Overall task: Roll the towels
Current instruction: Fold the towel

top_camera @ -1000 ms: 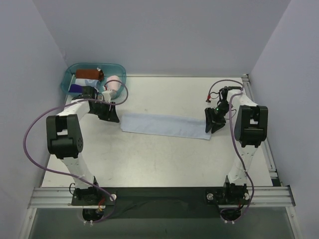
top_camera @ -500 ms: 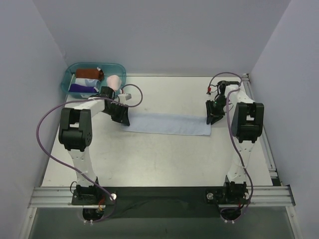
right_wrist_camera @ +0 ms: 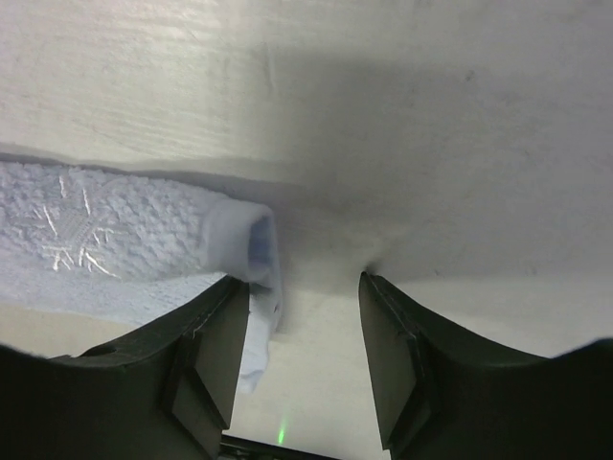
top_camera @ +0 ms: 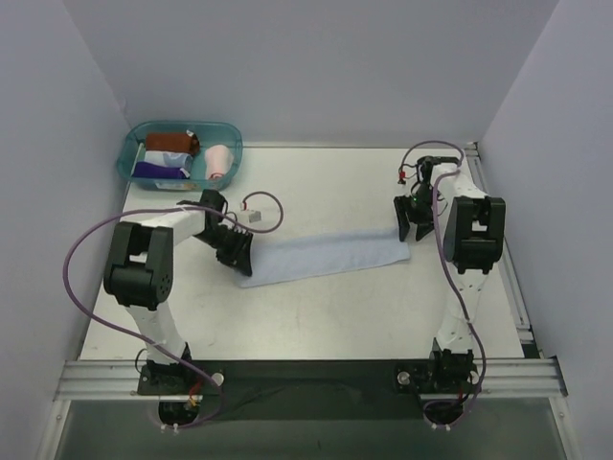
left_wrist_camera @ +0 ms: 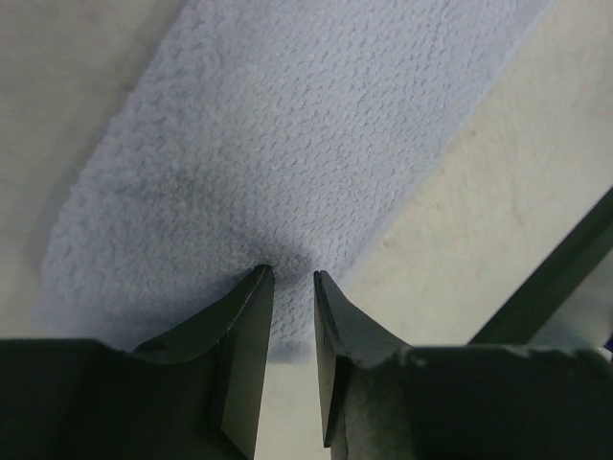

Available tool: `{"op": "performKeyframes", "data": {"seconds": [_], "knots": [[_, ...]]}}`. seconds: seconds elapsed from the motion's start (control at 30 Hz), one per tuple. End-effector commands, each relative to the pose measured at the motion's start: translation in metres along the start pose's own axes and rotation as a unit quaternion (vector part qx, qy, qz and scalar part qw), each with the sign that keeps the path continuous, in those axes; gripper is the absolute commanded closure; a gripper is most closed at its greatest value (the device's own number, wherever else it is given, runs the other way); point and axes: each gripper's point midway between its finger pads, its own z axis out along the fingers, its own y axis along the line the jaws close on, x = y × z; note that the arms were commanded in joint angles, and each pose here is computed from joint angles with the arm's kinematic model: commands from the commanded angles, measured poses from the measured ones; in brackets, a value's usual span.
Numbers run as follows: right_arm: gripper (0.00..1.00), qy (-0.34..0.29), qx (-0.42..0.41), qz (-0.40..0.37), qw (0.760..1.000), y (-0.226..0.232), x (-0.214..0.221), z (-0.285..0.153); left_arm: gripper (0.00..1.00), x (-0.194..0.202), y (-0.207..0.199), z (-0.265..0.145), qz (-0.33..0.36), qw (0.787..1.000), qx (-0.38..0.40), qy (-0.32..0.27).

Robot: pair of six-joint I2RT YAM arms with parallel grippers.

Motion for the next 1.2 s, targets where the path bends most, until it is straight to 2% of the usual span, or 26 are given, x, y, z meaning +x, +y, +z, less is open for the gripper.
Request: {"op": "performKeyframes", "data": {"seconds": [0.0, 0.17, 0.3, 0.43, 0.5, 0.6, 0.77, 0.87, 1.17], "knots": [[0.50, -0.030, 0.000, 0.004, 1.000, -0.010, 0.009, -0.039, 0.65, 0.017, -0.030, -0.011, 0.003, 0.999, 0.032, 0.022], [0.51, -0.074, -0.059, -0.040, 0.995, 0.016, 0.003, -0.064, 0.60, -0.018, -0.038, -0.033, 0.032, 0.998, 0.028, -0.036], [0.43, -0.101, -0.065, -0.130, 0.984, 0.035, -0.007, -0.078, 0.46, -0.044, -0.029, -0.047, 0.052, 0.996, 0.028, -0.065], [0.39, -0.104, -0.041, -0.260, 0.959, 0.045, -0.014, -0.078, 0.41, -0.048, -0.010, -0.060, 0.082, 0.995, 0.019, -0.046], [0.39, -0.088, -0.015, -0.333, 0.939, 0.044, -0.016, -0.072, 0.40, -0.052, 0.001, -0.062, 0.124, 0.992, 0.018, -0.032], [0.39, -0.077, -0.004, -0.396, 0.915, 0.043, -0.022, -0.064, 0.35, -0.044, 0.008, -0.062, 0.158, 0.987, 0.021, 0.004], [0.38, -0.066, -0.006, -0.445, 0.893, 0.043, -0.029, -0.053, 0.34, -0.034, 0.012, -0.052, 0.204, 0.978, 0.018, 0.040], [0.38, -0.053, -0.010, -0.468, 0.882, 0.045, -0.028, -0.043, 0.34, -0.034, 0.017, -0.045, 0.210, 0.976, 0.015, 0.050], [0.44, -0.015, -0.005, -0.498, 0.867, 0.038, -0.025, -0.019, 0.34, -0.033, 0.023, -0.029, 0.224, 0.972, 0.016, 0.069]]}}
